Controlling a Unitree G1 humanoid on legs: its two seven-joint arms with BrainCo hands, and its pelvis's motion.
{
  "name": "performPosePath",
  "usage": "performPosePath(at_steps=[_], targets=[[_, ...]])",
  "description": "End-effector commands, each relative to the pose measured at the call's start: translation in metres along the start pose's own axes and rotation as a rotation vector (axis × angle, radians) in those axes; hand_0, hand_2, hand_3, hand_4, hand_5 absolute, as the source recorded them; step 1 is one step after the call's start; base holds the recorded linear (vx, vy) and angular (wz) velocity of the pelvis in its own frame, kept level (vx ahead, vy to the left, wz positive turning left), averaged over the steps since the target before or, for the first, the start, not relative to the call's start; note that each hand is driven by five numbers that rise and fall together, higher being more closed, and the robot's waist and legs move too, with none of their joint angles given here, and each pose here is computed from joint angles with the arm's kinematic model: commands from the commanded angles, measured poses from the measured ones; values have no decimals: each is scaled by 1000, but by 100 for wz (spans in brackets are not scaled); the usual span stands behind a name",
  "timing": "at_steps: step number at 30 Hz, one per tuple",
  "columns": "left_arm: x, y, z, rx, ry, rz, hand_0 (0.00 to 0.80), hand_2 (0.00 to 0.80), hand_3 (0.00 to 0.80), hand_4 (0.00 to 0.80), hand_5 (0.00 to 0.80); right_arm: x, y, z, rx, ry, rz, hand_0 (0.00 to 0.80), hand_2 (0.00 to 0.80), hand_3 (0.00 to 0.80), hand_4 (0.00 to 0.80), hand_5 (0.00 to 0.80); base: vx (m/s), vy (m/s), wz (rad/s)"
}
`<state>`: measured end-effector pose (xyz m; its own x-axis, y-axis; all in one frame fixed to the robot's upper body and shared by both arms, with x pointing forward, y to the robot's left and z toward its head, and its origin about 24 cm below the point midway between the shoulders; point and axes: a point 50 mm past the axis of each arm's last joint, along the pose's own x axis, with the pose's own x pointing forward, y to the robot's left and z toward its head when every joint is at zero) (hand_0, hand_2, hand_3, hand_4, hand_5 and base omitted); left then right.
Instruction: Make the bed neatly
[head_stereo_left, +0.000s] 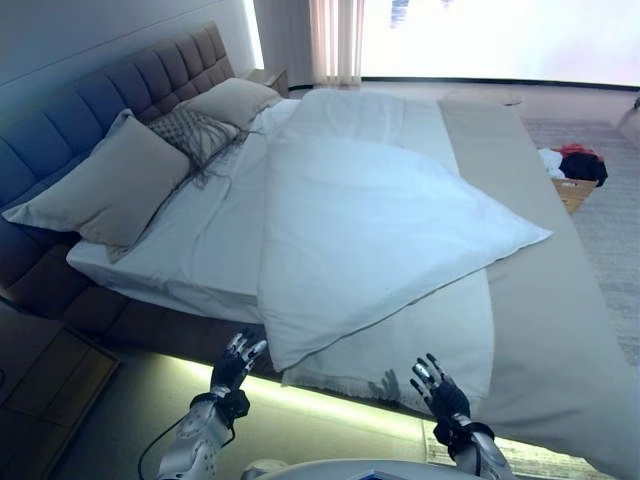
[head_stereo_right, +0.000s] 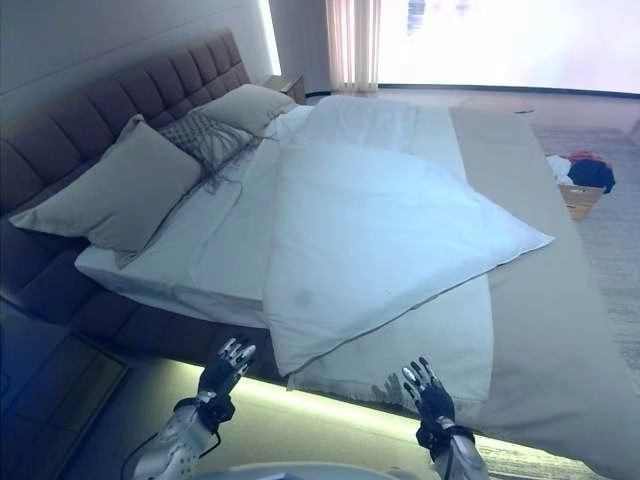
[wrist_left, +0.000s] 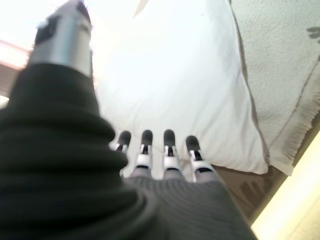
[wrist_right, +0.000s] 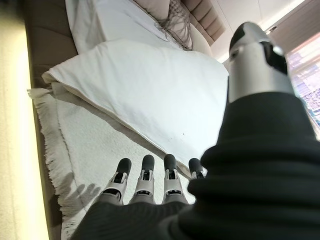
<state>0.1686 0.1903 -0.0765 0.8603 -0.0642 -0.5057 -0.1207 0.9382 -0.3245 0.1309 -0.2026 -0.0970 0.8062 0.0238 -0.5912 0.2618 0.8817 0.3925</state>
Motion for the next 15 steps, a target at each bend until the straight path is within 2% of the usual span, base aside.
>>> performPosePath(at_steps=[1, 15], targets=[[6, -1, 49, 53, -183, -37, 0, 0, 0, 0, 0, 12, 29, 20, 28, -103, 97, 0, 0, 0, 0, 0, 0, 0, 0], [3, 2, 39, 33, -161, -68, 0, 0, 0, 0, 0, 10, 23, 15, 39, -59, 66, 0, 0, 0, 0, 0, 20, -3, 1]])
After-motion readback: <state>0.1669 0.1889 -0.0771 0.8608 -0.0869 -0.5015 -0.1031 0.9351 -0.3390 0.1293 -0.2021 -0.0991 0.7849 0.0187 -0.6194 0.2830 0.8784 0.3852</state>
